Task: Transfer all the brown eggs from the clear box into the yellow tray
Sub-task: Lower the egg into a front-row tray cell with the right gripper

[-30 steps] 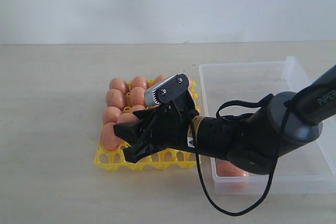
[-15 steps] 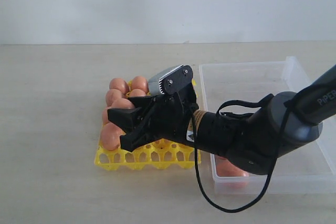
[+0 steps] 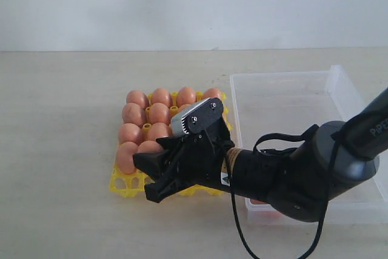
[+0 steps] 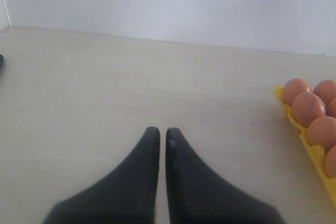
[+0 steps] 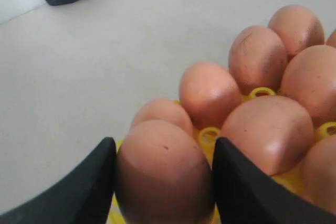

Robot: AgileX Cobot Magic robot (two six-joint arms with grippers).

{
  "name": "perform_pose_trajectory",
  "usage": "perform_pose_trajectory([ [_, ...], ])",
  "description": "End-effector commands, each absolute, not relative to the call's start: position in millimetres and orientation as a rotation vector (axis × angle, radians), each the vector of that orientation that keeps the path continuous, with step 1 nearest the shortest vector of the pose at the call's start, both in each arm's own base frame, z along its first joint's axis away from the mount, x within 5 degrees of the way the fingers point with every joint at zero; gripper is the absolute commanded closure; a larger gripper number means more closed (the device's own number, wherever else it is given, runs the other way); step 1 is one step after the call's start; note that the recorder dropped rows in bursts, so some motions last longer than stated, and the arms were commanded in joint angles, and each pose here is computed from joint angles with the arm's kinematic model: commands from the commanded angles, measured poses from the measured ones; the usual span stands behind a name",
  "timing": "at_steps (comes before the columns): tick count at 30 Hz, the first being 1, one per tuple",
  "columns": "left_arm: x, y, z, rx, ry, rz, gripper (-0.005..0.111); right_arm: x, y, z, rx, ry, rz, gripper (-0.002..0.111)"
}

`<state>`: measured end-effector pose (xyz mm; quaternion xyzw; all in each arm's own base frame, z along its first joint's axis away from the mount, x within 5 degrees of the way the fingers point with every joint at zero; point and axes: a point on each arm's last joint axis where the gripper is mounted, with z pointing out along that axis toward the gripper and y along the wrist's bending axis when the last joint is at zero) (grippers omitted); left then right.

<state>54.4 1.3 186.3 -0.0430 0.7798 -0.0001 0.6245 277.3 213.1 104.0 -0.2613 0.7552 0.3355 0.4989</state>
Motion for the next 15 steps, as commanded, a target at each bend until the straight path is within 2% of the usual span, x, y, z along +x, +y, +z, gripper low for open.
perform_pose_trajectory([
  [1,54.3,1.3,185.2,-0.096,1.791,0.003,0.103,280.2,210.2,103.7,-0.595,1.838,0.771,0.109],
  [15,54.3,1.3,185.2,-0.096,1.791,0.003,0.103,279.6,210.8,103.9,-0.678,1.795,0.720,0.109],
])
